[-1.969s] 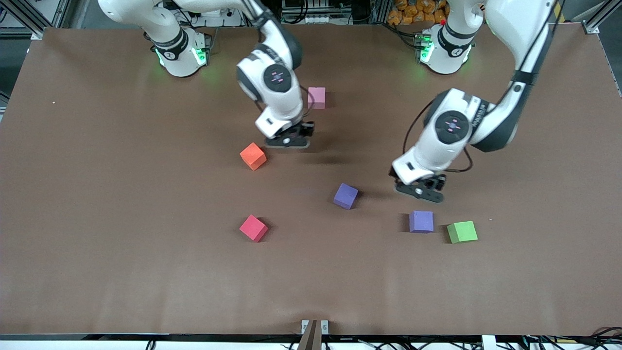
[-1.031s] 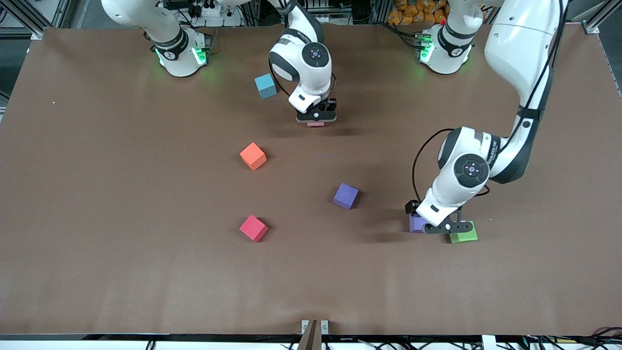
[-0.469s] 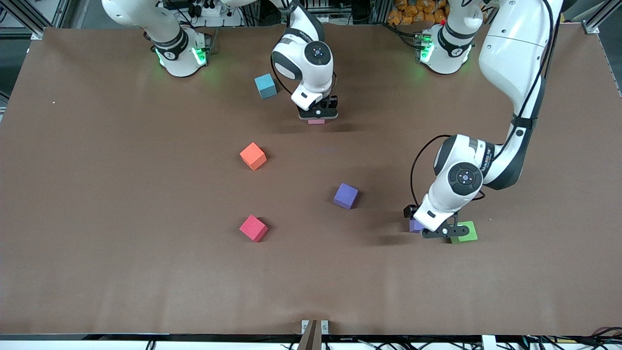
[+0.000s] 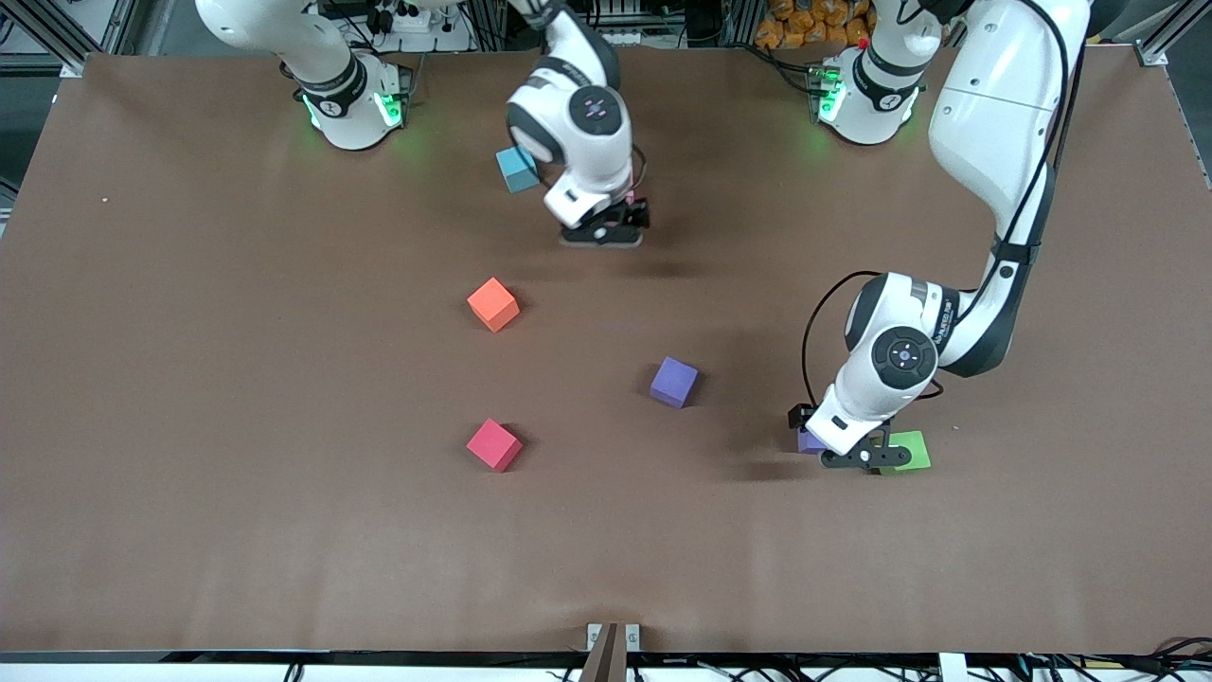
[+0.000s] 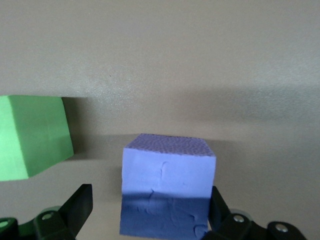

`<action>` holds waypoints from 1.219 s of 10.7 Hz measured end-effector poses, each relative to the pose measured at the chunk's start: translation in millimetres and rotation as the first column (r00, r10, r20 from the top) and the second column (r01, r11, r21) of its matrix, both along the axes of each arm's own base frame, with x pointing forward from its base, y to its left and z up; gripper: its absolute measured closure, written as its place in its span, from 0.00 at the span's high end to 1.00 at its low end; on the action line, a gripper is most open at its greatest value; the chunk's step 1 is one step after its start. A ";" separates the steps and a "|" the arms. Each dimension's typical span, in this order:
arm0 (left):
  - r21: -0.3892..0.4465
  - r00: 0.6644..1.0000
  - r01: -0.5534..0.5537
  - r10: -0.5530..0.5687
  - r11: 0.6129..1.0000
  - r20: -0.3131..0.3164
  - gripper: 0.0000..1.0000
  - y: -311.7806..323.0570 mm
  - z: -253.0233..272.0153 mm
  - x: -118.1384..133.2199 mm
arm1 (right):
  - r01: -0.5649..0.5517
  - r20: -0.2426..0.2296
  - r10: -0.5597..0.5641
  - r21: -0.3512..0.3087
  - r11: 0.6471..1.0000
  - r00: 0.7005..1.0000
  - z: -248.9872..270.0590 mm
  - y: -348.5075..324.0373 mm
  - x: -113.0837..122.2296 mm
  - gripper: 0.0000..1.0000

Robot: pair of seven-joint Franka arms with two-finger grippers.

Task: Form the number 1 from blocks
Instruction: 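Place the right gripper's pink beside the other while the left gripper grasps purple, then grasp the orange block with the right gripper while the left gripper carries purple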

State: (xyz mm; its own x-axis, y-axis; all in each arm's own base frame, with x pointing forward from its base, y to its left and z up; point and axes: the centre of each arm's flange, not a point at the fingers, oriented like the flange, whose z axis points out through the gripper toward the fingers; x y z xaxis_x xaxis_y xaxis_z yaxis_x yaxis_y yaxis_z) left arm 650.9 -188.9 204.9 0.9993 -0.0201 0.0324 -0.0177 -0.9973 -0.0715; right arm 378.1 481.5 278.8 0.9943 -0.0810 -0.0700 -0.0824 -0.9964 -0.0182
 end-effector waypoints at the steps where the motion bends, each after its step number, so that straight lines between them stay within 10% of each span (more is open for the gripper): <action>1: 0.001 1.000 0.020 -0.020 1.000 -0.003 0.89 0.7 -2.9 0.3 | 0.026 -0.001 -0.026 0.006 1.000 1.000 17.6 -32.0 34.3 1.00; 3: 0.000 0.999 0.036 -0.036 0.999 0.001 0.62 -4.3 -1.9 0.9 | 0.110 0.010 -0.110 0.020 0.994 0.994 32.3 -89.4 88.7 1.00; 6: 0.004 0.996 0.091 -0.091 0.996 0.006 0.60 -49.1 22.3 -8.9 | 0.250 0.009 -0.250 0.019 0.968 0.968 31.7 -138.9 126.0 1.00; 13: -0.052 0.997 0.017 -0.020 0.999 -0.074 0.57 -220.6 91.2 -116.5 | 0.656 -0.050 -0.662 -0.092 0.749 0.748 -18.2 -193.7 122.4 1.00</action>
